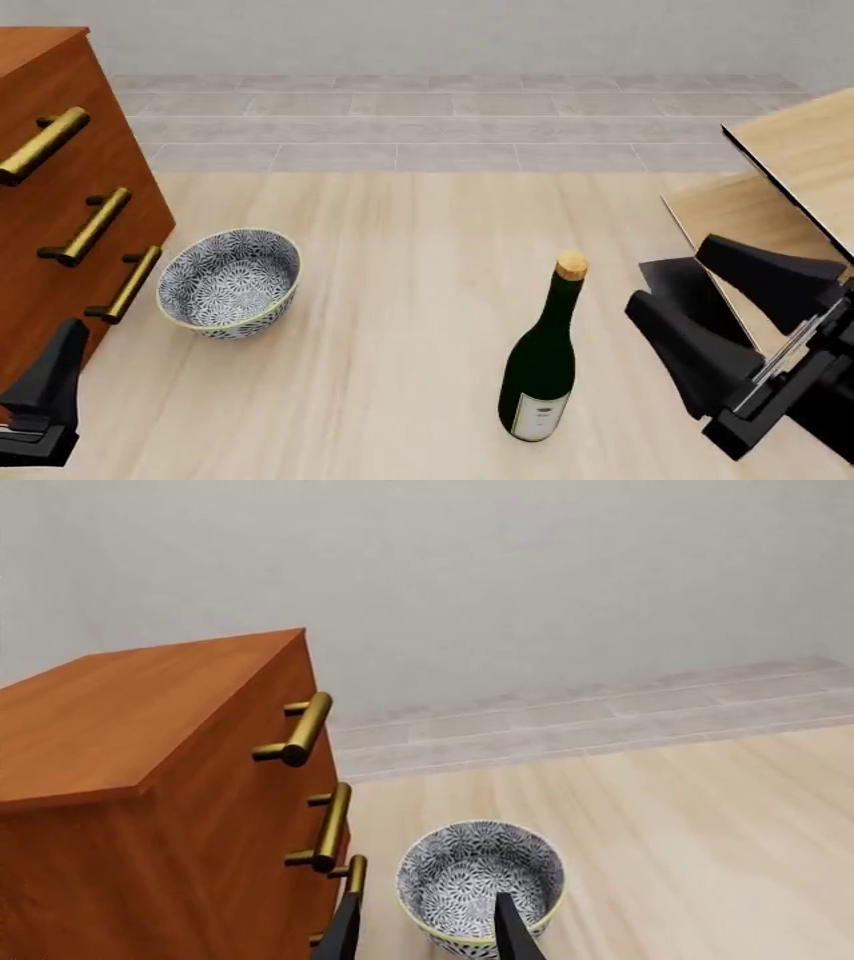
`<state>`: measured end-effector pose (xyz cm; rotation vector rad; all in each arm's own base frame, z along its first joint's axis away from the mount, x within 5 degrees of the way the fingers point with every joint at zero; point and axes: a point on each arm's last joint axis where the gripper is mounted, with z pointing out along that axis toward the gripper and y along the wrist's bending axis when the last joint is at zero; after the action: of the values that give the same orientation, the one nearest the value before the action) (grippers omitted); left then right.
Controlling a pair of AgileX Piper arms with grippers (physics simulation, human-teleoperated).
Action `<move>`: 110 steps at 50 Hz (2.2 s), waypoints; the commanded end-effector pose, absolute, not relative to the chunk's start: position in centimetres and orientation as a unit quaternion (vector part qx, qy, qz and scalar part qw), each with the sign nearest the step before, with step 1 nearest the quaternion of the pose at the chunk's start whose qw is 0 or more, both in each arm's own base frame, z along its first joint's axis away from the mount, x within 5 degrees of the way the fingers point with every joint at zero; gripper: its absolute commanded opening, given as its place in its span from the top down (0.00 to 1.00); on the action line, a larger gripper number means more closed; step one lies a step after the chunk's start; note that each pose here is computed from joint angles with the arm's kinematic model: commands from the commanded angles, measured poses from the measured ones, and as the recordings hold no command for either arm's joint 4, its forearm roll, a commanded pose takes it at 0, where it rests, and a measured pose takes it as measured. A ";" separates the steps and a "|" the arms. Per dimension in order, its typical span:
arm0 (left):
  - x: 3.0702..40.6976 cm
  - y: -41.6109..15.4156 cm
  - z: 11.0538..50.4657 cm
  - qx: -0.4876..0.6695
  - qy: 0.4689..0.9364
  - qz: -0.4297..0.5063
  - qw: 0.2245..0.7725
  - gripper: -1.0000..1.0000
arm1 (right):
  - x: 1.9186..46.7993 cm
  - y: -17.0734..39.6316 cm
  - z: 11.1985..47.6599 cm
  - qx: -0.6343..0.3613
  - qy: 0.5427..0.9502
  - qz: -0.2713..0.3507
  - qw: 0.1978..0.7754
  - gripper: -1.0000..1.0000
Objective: Put the wine bottle on the wine rack.
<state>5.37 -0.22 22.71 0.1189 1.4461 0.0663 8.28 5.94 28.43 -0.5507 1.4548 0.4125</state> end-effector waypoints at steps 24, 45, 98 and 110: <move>5.4 -0.1 22.5 0.045 0.662 0.038 0.747 0.00 | 11.8 9.2 26.2 -0.269 0.664 0.190 0.671 0.00; 5.4 0.0 22.4 0.041 0.664 0.042 0.746 0.00 | 12.7 10.1 24.9 -0.274 0.670 0.192 0.662 0.00; 5.5 0.0 22.3 0.036 0.664 0.043 0.746 0.00 | 14.5 11.4 23.7 -0.275 0.681 0.188 0.652 1.00; 5.4 0.0 22.4 0.035 0.663 0.045 0.746 0.00 | 14.4 11.3 23.8 -0.273 0.682 0.189 0.652 1.00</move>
<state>5.45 0.03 22.32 0.0781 1.4519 0.0973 14.47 11.35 23.88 -0.6064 1.5464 0.4359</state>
